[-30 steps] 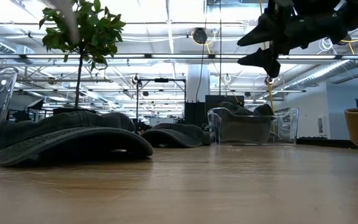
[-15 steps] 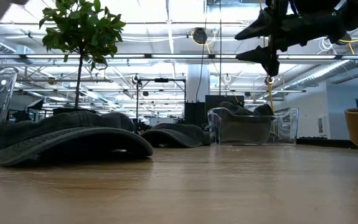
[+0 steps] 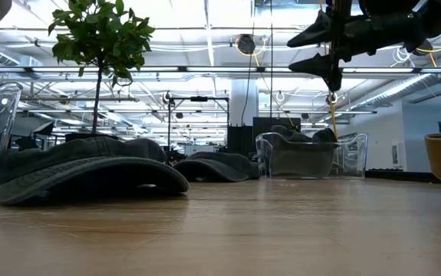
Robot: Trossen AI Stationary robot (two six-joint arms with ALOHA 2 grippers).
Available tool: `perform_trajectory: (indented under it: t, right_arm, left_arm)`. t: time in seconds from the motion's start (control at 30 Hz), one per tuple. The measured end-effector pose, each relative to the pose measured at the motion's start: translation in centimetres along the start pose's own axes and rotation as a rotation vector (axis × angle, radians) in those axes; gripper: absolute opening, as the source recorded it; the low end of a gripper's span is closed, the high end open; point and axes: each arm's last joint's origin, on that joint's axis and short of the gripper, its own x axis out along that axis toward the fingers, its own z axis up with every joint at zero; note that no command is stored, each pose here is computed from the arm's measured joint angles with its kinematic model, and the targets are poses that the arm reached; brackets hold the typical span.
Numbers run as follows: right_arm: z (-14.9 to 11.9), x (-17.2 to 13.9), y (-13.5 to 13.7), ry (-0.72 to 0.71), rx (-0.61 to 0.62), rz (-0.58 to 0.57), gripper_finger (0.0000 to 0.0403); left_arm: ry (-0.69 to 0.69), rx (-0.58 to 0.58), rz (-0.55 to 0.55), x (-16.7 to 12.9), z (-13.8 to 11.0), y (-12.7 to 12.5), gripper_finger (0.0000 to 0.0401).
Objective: Pick & Place hat
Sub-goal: Put the brown cap into the bottom transparent bin
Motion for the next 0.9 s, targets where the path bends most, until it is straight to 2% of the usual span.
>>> perform_trajectory:
  t: [0.2,0.43,0.63,0.8,0.9]
  right_arm:
    - [0.0,0.0,0.0,-0.003,-0.012,0.002,0.0212]
    - [0.1,0.0,0.0,-0.005,-0.03,0.008,0.0212]
    - [0.2,0.0,0.1,-0.015,-0.031,0.015,0.0212]
    - [0.2,0.0,0.1,-0.016,-0.028,0.016,0.0212]
    - [0.2,0.0,0.1,-0.016,-0.014,0.016,0.0212]
  left_arm:
    - [-0.063,-0.029,0.039,2.7,-2.1,-1.1,0.0021]
    - [-0.107,-0.05,0.088,5.6,-4.3,-1.7,0.0013]
    - [-0.072,-0.057,0.152,6.7,-5.9,-1.5,0.0016]
    - [-0.061,-0.04,0.154,6.6,-6.7,-1.1,0.0014]
    - [-0.05,-0.023,0.144,6.1,-6.8,-0.8,0.005]
